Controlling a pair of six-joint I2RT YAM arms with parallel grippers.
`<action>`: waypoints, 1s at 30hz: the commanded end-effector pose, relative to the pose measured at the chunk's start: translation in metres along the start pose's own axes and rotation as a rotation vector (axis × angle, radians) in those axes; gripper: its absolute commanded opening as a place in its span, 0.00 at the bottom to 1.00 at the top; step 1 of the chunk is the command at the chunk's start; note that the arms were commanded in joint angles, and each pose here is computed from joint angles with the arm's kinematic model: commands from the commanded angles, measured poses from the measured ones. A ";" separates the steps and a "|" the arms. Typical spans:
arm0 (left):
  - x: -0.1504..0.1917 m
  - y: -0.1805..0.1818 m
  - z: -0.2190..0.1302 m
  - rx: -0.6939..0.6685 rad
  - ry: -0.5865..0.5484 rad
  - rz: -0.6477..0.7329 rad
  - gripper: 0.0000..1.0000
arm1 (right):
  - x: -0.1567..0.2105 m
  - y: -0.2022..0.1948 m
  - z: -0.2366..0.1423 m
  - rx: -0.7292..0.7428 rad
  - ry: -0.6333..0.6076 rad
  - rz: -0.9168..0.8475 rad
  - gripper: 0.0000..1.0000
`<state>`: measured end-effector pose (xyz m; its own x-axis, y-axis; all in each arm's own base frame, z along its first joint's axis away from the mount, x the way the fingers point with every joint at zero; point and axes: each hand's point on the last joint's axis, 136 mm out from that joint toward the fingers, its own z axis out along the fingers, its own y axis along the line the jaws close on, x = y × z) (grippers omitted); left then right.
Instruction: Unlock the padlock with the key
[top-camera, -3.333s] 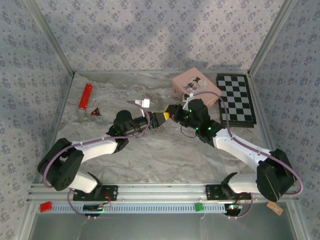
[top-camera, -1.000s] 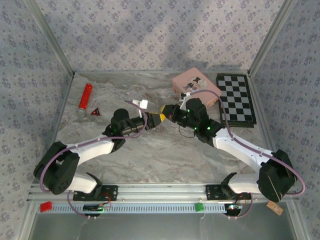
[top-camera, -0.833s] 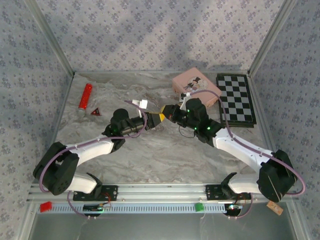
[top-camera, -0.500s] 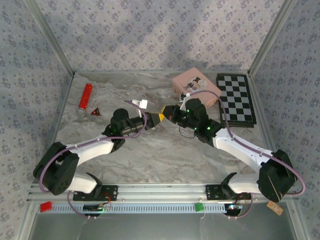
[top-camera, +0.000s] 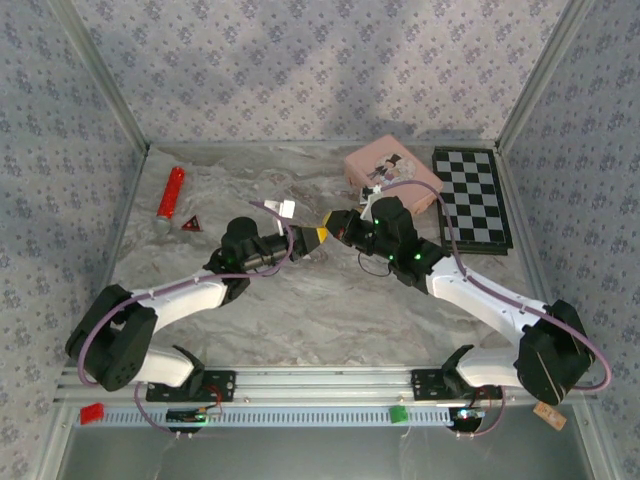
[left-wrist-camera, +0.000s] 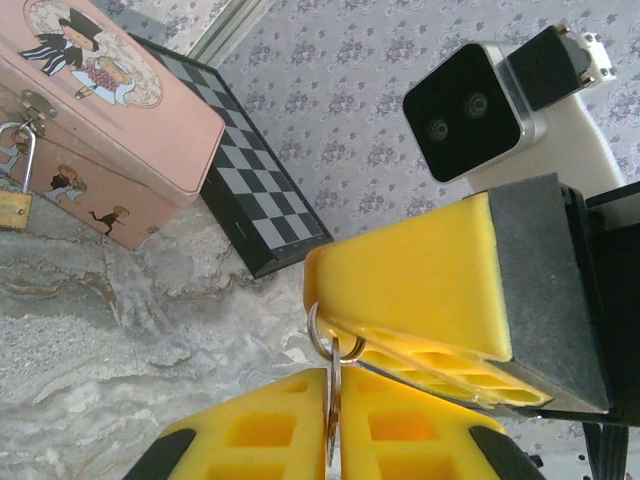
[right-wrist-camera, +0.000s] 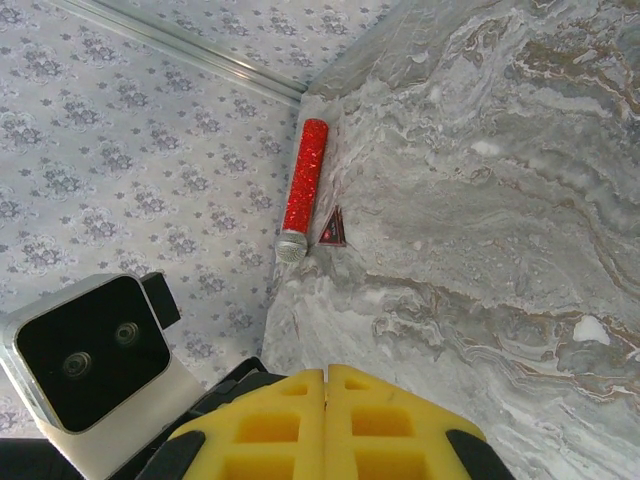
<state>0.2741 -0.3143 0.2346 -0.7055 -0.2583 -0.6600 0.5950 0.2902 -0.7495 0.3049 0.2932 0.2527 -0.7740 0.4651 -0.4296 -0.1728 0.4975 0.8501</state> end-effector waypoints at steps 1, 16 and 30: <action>-0.005 -0.012 -0.004 0.020 -0.016 0.046 0.12 | -0.009 0.007 -0.008 -0.012 -0.040 -0.004 0.00; -0.006 -0.002 -0.010 -0.069 -0.008 0.086 0.06 | -0.012 0.004 -0.015 0.006 -0.059 -0.021 0.00; 0.000 0.015 -0.021 -0.403 0.099 0.965 0.01 | -0.022 -0.024 -0.056 0.161 -0.035 -0.154 0.65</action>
<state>0.2772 -0.2941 0.2319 -0.3482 0.0562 -0.9357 0.7401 0.6291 -0.2376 0.3006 0.2456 0.2542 -0.7377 0.4296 -0.5208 -0.1670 0.6313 0.7573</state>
